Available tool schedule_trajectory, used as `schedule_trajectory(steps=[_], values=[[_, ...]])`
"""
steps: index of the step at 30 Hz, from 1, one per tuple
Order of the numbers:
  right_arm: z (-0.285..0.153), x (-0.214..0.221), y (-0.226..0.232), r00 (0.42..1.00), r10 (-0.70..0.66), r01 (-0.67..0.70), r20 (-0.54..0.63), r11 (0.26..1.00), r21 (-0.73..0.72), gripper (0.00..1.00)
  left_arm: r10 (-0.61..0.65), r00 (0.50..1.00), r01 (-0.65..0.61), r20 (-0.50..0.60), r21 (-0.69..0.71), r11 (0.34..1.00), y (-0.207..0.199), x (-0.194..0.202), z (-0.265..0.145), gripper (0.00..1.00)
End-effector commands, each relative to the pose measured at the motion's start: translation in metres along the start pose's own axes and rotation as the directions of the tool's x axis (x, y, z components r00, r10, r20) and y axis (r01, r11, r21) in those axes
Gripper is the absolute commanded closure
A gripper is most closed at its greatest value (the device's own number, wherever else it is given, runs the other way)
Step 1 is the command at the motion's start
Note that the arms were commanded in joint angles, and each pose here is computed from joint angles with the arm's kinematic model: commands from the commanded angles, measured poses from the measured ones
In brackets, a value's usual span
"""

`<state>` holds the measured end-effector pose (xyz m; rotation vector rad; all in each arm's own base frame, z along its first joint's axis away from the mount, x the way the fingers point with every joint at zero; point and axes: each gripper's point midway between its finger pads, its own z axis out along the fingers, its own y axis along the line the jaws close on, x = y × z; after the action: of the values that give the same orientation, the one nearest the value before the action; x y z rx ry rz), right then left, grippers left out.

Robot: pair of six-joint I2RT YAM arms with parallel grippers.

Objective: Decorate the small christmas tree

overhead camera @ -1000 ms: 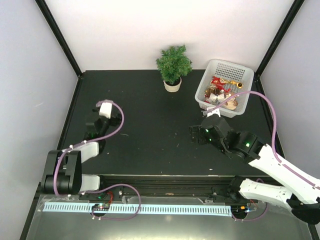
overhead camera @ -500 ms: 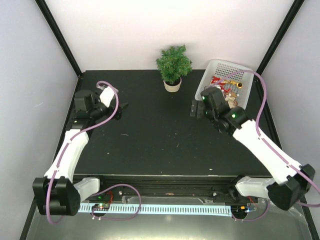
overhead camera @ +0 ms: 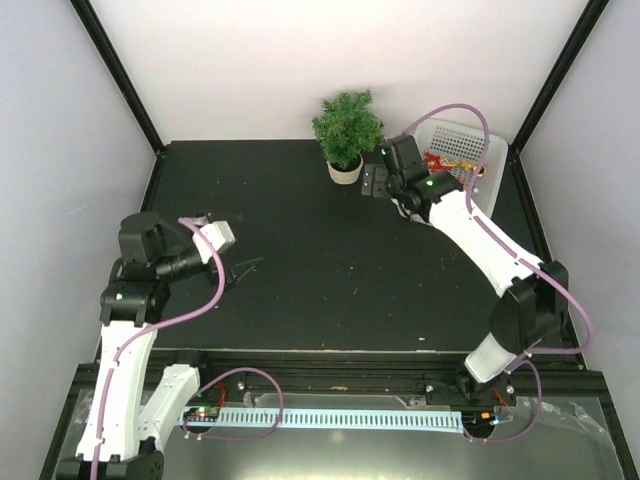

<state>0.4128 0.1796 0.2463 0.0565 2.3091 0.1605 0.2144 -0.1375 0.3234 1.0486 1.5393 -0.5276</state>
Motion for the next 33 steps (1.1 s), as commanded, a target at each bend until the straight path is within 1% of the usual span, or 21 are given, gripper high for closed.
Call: schedule_trajectory(steps=[1, 4, 7, 9, 12, 14, 18, 24, 26, 30, 33], values=[[0.004, -0.053, 0.035, 0.989, 0.035, -0.010, 0.143, 0.984, -0.176, 0.04, 0.040, 0.998, -0.043, 0.043, 0.081, 0.996, -0.031, -0.003, -0.010, 0.01], [0.011, -0.080, 0.056, 0.975, 0.065, -0.001, 0.214, 0.959, -0.284, 0.05, 0.063, 0.997, -0.068, 0.036, 0.145, 0.987, -0.045, 0.001, -0.012, 0.01], [0.031, -0.098, 0.062, 0.968, 0.136, -0.049, 0.210, 0.927, -0.372, 0.06, 0.052, 0.998, -0.056, 0.028, 0.195, 0.979, -0.055, 0.001, -0.015, 0.01], [0.044, -0.107, 0.062, 0.961, 0.190, -0.092, 0.199, 0.904, -0.417, 0.07, 0.051, 0.998, -0.055, 0.025, 0.201, 0.978, -0.058, 0.000, -0.017, 0.01], [0.058, -0.121, 0.063, 0.945, 0.238, -0.110, 0.226, 0.878, -0.465, 0.09, 0.071, 0.997, -0.070, -0.002, 0.174, 0.982, -0.059, 0.002, -0.021, 0.01], [0.071, -0.129, 0.067, 0.942, 0.250, -0.116, 0.226, 0.870, -0.479, 0.10, 0.098, 0.995, -0.091, -0.033, 0.162, 0.983, -0.061, 0.004, -0.025, 0.01], [0.093, -0.150, 0.078, 0.940, 0.270, -0.135, 0.210, 0.856, -0.500, 0.11, 0.106, 0.989, -0.090, -0.106, 0.141, 0.986, -0.062, 0.013, -0.031, 0.01], [0.103, -0.185, 0.095, 0.917, 0.337, -0.158, 0.212, 0.797, -0.583, 0.14, 0.097, 0.984, -0.075, -0.146, 0.151, 0.986, -0.069, 0.025, -0.033, 0.01], [0.112, -0.187, 0.097, 0.916, 0.353, -0.178, 0.192, 0.785, -0.593, 0.14, 0.092, 0.984, -0.069, -0.154, 0.151, 0.986, -0.070, 0.026, -0.034, 0.01], [0.129, -0.186, 0.093, 0.898, 0.418, -0.248, 0.137, 0.737, -0.629, 0.16, 0.088, 0.984, -0.065, -0.154, 0.146, 0.987, -0.070, 0.022, -0.036, 0.01], [0.140, -0.182, 0.090, 0.894, 0.434, -0.272, 0.111, 0.723, -0.635, 0.18, 0.076, 0.985, -0.054, -0.156, 0.142, 0.988, -0.072, 0.019, -0.039, 0.01]])
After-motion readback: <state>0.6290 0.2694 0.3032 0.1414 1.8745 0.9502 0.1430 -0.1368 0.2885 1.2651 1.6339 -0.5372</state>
